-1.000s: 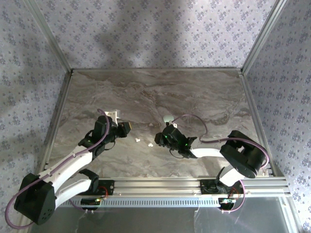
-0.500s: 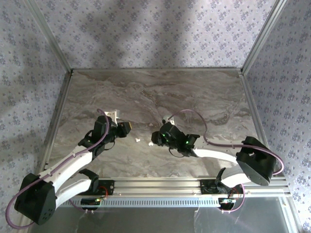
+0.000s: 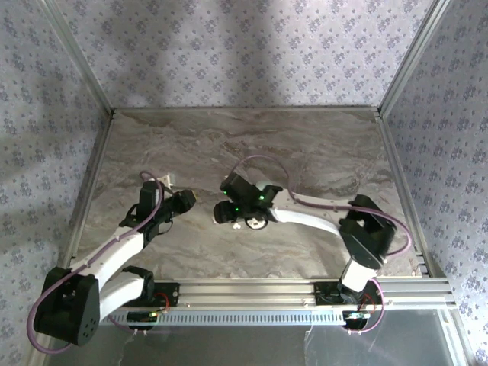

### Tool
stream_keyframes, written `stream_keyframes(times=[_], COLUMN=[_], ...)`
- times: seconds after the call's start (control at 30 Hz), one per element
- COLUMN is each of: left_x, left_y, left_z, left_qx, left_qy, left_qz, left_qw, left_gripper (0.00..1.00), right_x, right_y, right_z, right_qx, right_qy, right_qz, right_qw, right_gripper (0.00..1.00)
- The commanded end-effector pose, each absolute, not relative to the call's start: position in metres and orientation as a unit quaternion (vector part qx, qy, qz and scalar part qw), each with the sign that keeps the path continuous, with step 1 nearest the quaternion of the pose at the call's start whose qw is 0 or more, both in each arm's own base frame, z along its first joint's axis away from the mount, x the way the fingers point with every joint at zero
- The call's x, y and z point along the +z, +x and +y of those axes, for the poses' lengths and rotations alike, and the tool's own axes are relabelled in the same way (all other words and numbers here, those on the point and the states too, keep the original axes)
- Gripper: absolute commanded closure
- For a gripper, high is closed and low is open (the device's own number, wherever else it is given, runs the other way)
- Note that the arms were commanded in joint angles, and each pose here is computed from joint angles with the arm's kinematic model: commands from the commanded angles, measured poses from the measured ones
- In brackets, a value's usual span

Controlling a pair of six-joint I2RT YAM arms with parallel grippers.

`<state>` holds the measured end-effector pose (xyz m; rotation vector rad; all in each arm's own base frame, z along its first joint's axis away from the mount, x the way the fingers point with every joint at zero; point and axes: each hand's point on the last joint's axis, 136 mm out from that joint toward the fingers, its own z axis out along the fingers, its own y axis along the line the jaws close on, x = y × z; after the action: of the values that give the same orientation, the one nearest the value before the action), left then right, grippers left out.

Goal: Insert the wireless bluetooth earbuds into the charging case

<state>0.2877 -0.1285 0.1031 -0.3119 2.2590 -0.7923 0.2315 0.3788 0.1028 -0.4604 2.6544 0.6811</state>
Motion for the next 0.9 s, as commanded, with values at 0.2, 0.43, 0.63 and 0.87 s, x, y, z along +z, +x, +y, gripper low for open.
stream_keyframes(times=[0.2,0.43,0.63,0.87], left_x=[0.117,0.12,0.121,0.121], left_y=[0.288,0.287,0.287,0.287], left_z=[-0.121,-0.122,-0.122,-0.122], left_qx=[-0.332,-0.336,-0.337,-0.337], left_qy=[-0.139,-0.138,-0.137,-0.137], left_qz=[0.855,0.853,0.852,0.852], left_qw=[0.372,0.374,0.376,0.376], left_gripper=[0.66,0.66,0.66,0.67], right_x=[0.066,0.048,0.041,0.039], right_y=[0.224,0.23,0.228,0.22], right_z=[0.382,0.376,0.374,0.373], right_qx=[0.161,0.126,0.115,0.108], right_qy=[-0.213,-0.215,-0.217,-0.221], right_qz=[0.96,0.967,0.969,0.969], right_qw=[0.079,0.053,0.036,0.027], right_gripper=[0.4,0.36,0.32,0.31])
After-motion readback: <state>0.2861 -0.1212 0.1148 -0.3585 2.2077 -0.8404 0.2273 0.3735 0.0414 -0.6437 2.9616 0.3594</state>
